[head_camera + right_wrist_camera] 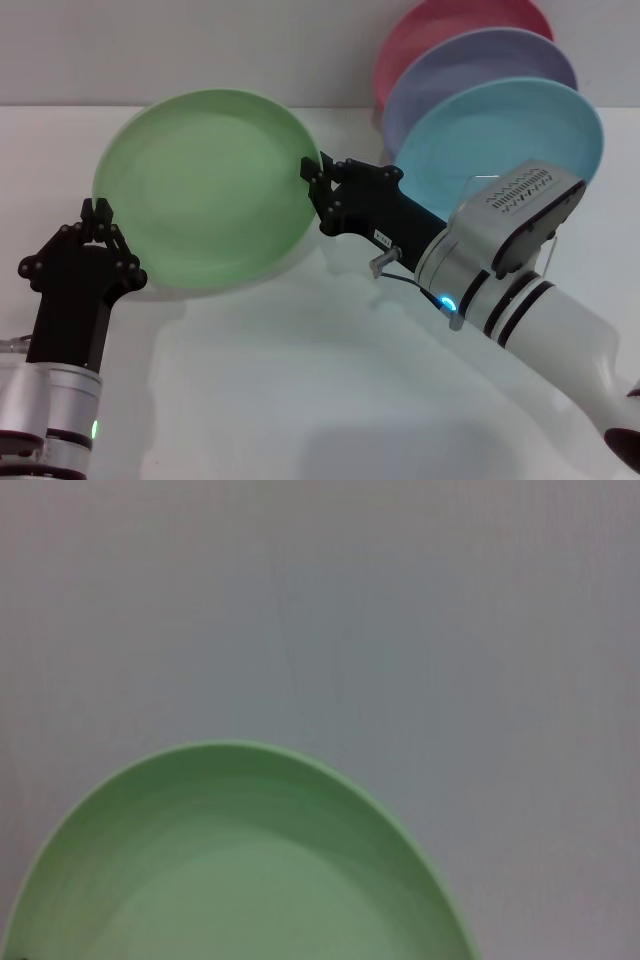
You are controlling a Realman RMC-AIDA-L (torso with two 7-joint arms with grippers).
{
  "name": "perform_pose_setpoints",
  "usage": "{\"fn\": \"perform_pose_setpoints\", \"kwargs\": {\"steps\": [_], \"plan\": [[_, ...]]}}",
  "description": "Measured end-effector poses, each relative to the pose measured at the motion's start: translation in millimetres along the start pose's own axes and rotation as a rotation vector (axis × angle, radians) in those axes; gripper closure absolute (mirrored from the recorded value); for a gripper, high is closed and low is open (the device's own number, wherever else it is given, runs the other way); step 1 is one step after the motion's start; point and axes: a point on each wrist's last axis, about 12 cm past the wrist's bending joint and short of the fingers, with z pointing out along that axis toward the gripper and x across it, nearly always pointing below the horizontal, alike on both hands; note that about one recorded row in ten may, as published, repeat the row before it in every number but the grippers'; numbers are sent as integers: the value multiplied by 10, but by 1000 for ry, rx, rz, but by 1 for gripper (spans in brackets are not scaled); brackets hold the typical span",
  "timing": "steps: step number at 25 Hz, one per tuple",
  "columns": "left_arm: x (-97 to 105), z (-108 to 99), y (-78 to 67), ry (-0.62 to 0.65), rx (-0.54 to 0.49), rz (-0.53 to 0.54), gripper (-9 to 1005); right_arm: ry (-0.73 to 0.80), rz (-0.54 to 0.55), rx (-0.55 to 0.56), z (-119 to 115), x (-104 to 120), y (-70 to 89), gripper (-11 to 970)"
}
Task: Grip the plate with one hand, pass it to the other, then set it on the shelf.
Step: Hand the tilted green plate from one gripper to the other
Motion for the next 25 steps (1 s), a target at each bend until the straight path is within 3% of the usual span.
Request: {"fn": "perform_pose_setpoints", "kwargs": {"steps": [25], "plan": [[6, -2, 13, 1, 0, 2, 927, 10, 18, 20, 9, 10, -7, 901]]}}
